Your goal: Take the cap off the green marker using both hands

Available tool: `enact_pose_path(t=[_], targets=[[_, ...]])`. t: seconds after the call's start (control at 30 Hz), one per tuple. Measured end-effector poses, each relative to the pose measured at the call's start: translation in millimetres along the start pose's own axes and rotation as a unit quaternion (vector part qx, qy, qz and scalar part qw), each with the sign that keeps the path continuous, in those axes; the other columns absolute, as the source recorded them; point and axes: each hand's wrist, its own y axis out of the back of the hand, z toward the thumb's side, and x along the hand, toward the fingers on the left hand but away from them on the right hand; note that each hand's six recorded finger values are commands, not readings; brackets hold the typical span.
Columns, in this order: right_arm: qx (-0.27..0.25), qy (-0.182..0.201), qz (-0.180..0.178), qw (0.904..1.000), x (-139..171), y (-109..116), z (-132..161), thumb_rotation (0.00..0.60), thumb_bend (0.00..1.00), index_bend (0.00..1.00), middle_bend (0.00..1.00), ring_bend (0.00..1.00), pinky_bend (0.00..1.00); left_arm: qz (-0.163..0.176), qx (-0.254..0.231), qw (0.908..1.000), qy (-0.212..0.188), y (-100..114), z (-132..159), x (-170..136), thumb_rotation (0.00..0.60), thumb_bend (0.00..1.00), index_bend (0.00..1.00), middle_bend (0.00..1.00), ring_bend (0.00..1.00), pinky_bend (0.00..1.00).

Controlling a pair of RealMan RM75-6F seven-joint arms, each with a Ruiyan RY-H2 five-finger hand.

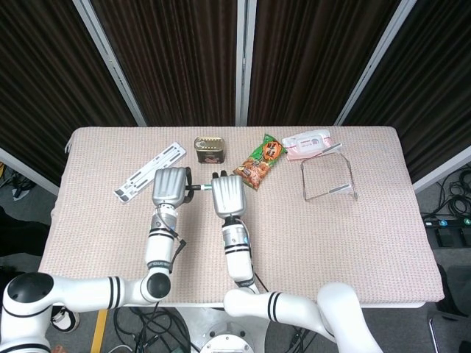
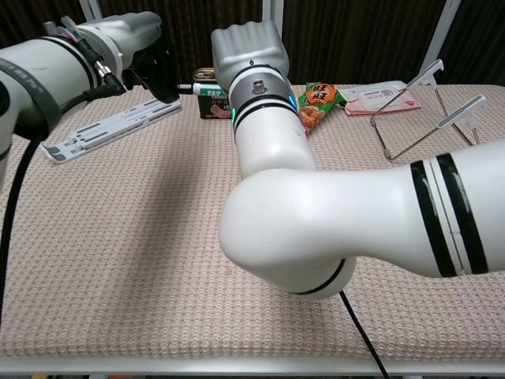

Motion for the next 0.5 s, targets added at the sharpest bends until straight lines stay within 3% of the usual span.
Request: enact_pose_path(t=[0.5], targets=[[0.009, -0.006, 0.001, 0.9999, 1.6, -4.0, -10.3, 0.600, 0.35, 0.68, 0.69, 0.67, 0.76, 0.007, -0.019, 0.9998, -0.002, 3.8, -8.0, -1.2, 0.600, 0.38, 0.62, 0.63, 0.57, 0.59]])
